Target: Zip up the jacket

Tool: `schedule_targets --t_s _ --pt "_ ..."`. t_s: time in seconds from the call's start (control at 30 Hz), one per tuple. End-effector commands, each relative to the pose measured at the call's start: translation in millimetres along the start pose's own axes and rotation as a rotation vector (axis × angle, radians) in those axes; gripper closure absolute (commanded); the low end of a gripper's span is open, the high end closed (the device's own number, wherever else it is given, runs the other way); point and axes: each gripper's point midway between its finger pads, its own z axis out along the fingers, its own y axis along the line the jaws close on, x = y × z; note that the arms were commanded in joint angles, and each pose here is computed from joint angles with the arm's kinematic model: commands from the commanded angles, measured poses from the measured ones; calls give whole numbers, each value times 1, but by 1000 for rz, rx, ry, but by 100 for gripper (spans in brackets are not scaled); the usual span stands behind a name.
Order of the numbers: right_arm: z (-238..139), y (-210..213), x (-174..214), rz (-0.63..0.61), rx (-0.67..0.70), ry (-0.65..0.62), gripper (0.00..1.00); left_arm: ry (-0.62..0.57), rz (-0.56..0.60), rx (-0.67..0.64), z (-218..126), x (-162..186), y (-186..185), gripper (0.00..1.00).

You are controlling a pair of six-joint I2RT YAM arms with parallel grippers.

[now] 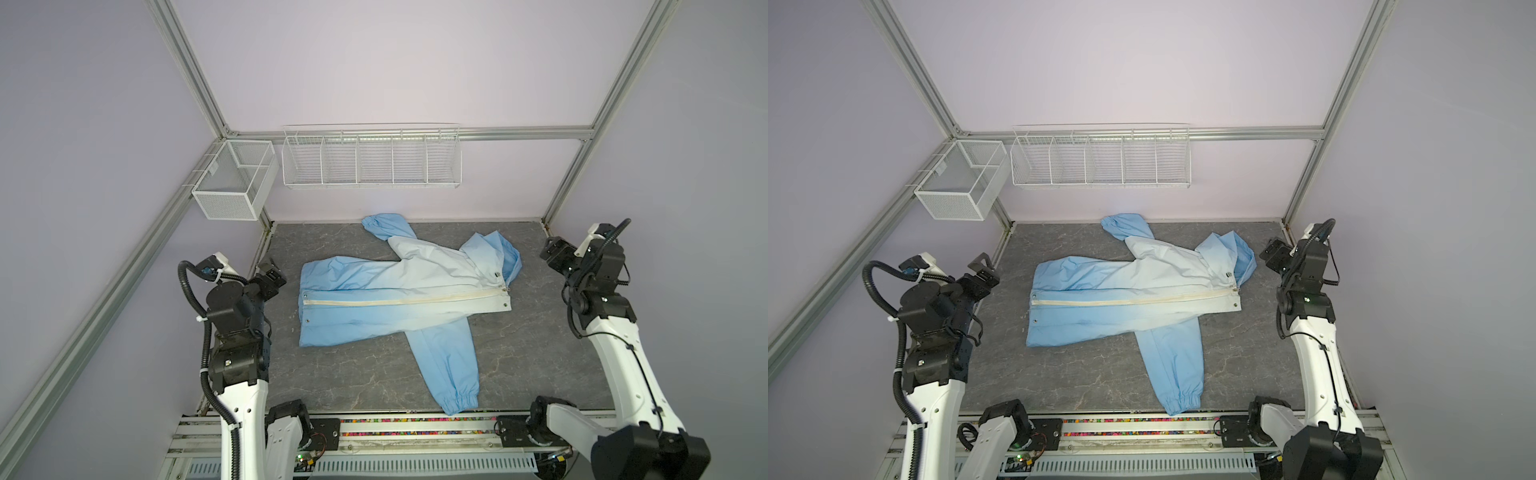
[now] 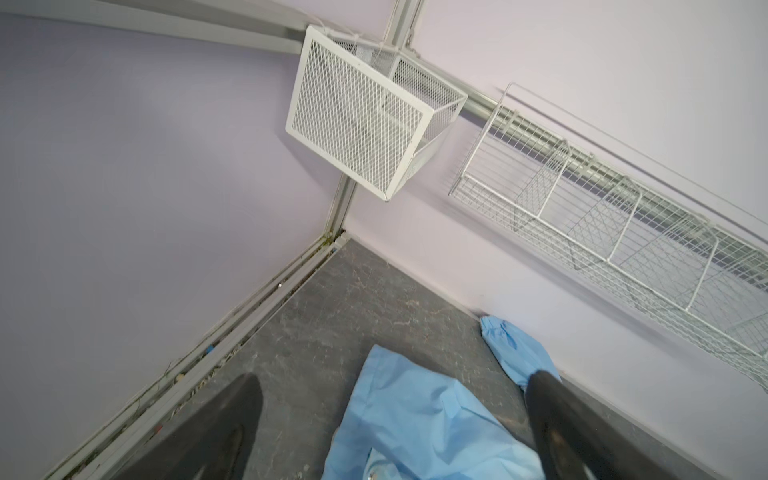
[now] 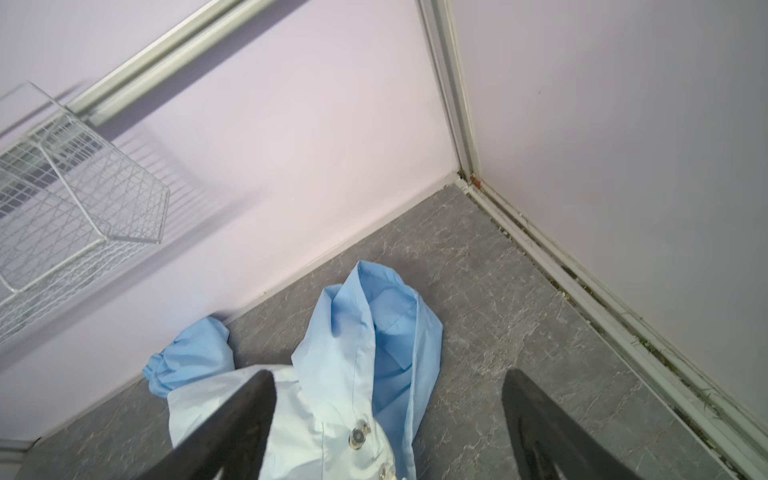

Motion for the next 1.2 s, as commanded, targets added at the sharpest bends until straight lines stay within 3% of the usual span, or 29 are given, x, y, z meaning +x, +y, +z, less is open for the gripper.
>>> schedule_targets --t_s 0.0,0.07,0.2,0.37,0.53,0.67,0.77,0.97,1.17 --pt "7 -8 -28 -10 43 -167 12 -184 -35 34 8 -9 4 1" --pt "21 -25 -5 -56 128 -158 12 -216 13 -16 16 6 10 1" --pt "44 -49 51 -197 225 -92 12 -140 248 -142 46 53 17 1" --pt "45 -62 109 -391 313 -46 12 12 317 -216 75 120 45 1" --pt "45 -68 137 -417 281 -30 12 33 328 -269 69 156 72 1" --pt "45 -62 149 -431 230 -42 12 20 296 -281 63 163 79 1" --pt "44 -58 156 -452 203 -48 12 57 302 -249 67 166 72 1" --pt "44 -49 173 -499 141 -63 12 22 261 -148 76 171 55 1" --pt "44 -30 190 -577 27 -95 12 -45 327 -76 77 177 37 1"
